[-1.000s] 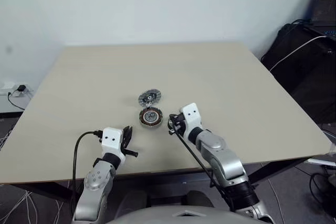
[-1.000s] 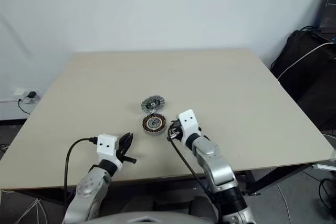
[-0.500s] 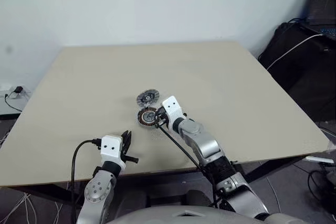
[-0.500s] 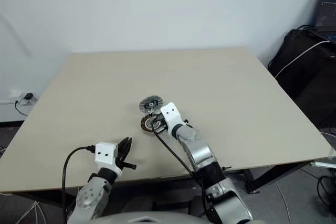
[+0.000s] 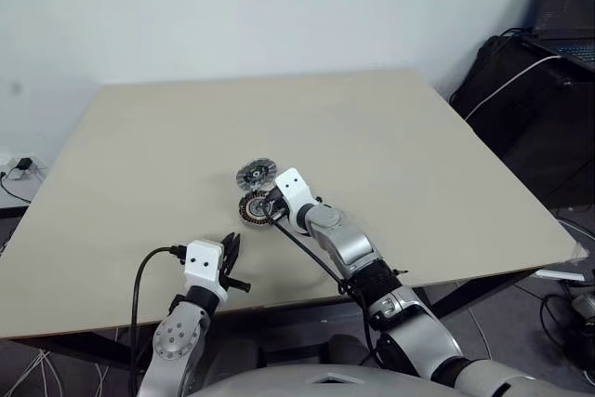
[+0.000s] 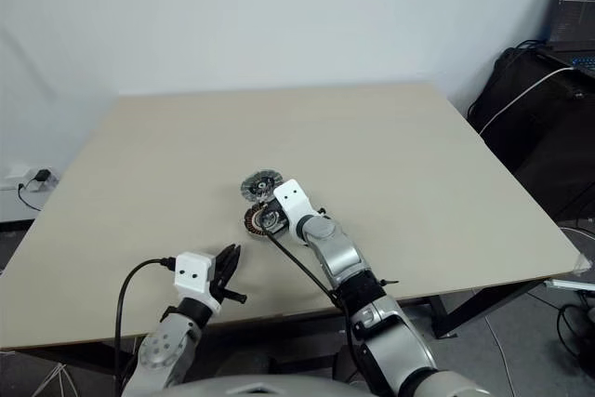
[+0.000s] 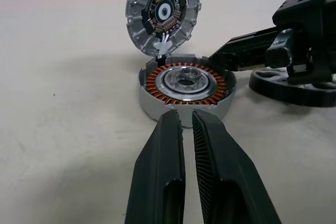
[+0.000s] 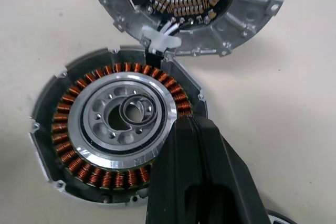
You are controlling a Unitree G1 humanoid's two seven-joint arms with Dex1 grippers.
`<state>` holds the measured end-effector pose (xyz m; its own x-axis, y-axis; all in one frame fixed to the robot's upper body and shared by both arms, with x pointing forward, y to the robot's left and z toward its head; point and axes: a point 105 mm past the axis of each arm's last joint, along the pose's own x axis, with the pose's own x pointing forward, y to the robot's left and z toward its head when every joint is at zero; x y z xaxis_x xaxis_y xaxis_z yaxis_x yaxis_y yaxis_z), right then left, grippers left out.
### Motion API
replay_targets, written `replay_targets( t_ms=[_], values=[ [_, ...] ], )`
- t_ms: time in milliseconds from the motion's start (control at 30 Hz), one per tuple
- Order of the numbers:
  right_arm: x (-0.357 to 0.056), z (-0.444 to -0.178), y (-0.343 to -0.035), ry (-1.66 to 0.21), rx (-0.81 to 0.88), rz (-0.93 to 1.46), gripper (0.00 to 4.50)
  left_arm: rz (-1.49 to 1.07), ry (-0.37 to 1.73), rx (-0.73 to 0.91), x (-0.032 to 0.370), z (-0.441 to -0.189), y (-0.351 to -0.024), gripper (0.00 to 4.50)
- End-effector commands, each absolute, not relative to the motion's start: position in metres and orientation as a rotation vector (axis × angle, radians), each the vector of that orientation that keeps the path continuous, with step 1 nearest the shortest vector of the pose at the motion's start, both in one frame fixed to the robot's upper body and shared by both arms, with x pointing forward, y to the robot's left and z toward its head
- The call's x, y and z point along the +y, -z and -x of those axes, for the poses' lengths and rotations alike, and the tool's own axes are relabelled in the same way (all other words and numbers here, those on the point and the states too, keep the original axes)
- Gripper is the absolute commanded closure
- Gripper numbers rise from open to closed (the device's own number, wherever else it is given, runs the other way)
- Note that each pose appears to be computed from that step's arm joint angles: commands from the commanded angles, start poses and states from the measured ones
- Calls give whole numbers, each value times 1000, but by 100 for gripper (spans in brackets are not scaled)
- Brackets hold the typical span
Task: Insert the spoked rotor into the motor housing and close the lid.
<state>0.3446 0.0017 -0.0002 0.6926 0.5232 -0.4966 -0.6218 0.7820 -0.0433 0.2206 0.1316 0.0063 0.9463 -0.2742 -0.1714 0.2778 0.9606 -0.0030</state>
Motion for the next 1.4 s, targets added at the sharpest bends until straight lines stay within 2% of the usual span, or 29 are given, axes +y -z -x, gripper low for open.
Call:
replay_targets(
  t_ms=[33,733,1133,1400],
  values=[
    [14,-354,-19,-670,408,216,450,-41,281,141,131,-222,-11,406],
    [26,-357,-17,-719,400,244,450,-5,270,150,129,-220,-5,406],
    [35,-347,-13,-818,421,243,450,7,273,159,127,-219,-1,406],
    [31,-355,-22,-762,354,236,450,11,283,164,126,-219,0,406]
  ],
)
